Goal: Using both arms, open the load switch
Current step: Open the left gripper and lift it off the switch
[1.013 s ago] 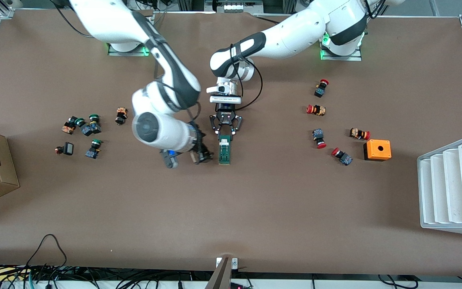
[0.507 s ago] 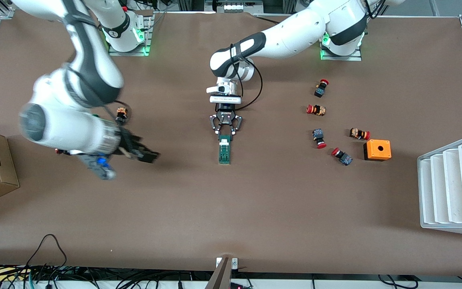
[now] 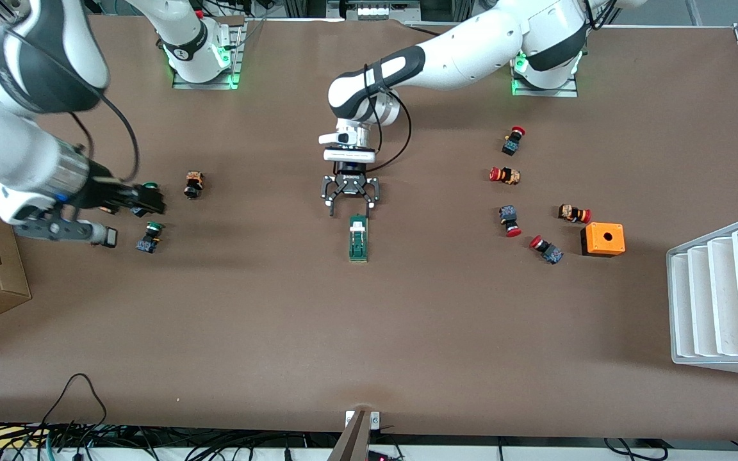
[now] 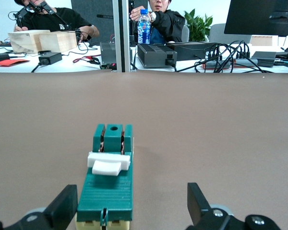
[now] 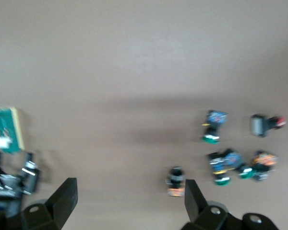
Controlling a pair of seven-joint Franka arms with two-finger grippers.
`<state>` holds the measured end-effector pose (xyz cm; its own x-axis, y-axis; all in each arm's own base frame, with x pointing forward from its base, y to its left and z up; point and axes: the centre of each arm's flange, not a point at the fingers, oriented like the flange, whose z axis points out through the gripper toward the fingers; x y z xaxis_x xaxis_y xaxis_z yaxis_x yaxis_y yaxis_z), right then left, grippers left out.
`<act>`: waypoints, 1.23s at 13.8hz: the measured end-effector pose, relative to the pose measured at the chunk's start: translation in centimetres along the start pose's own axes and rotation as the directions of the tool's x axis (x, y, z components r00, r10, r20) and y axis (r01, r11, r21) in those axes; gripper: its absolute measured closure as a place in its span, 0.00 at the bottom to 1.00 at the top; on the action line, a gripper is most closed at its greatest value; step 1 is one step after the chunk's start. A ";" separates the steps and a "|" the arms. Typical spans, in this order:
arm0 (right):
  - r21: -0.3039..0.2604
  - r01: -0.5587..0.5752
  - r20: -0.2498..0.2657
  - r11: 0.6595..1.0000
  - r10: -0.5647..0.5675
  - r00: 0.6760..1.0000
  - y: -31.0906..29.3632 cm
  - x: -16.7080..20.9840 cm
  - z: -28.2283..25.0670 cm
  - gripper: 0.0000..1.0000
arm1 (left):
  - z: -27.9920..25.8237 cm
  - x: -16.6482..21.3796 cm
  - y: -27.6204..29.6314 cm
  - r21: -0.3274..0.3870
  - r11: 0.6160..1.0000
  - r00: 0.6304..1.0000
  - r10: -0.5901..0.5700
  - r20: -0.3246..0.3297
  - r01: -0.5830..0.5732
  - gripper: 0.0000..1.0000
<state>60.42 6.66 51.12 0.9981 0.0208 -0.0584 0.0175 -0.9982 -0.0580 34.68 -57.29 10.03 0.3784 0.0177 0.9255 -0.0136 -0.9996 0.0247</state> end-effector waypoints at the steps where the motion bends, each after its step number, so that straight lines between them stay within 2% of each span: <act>1: -0.011 0.044 -0.005 0.999 -0.044 0.999 1.5 -0.5 -0.9 0.01 | -0.4 0.7 0.6 -0.009 1.000 1.000 0.005 0.000 -0.005 0.01; 4: -0.023 0.093 -0.005 0.995 -0.094 0.996 4.6 -1.3 -2.3 0.01 | -1.9 3.0 1.8 0.006 0.998 0.998 0.059 0.026 -0.059 0.01; 8: -0.030 0.106 -0.008 0.994 -0.106 0.994 4.7 -1.1 -2.4 0.00 | -4.3 8.5 3.4 0.051 0.991 0.987 0.114 0.117 -0.121 0.01; 11: -0.032 0.105 -0.021 0.994 -0.105 0.994 4.9 -1.0 -3.0 0.00 | -5.6 15.5 5.3 0.078 0.986 0.963 0.122 0.239 -0.145 0.01; 13: -0.032 0.101 -0.016 0.994 -0.101 0.995 5.2 -1.1 -3.1 0.00 | -5.3 21.4 6.3 0.084 0.986 0.933 0.109 0.342 -0.146 0.01; 17: -0.029 0.096 0.007 0.995 -0.096 0.995 5.5 -1.3 -2.9 0.00 | -3.3 32.6 4.5 0.044 0.989 0.832 0.095 0.546 -0.142 0.01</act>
<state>59.36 0.96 53.78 0.9913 0.1168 -0.0600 0.1149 -0.9928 -0.0342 43.95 -61.18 41.55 0.8193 -0.0919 0.5659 -0.0259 -0.9920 -0.1236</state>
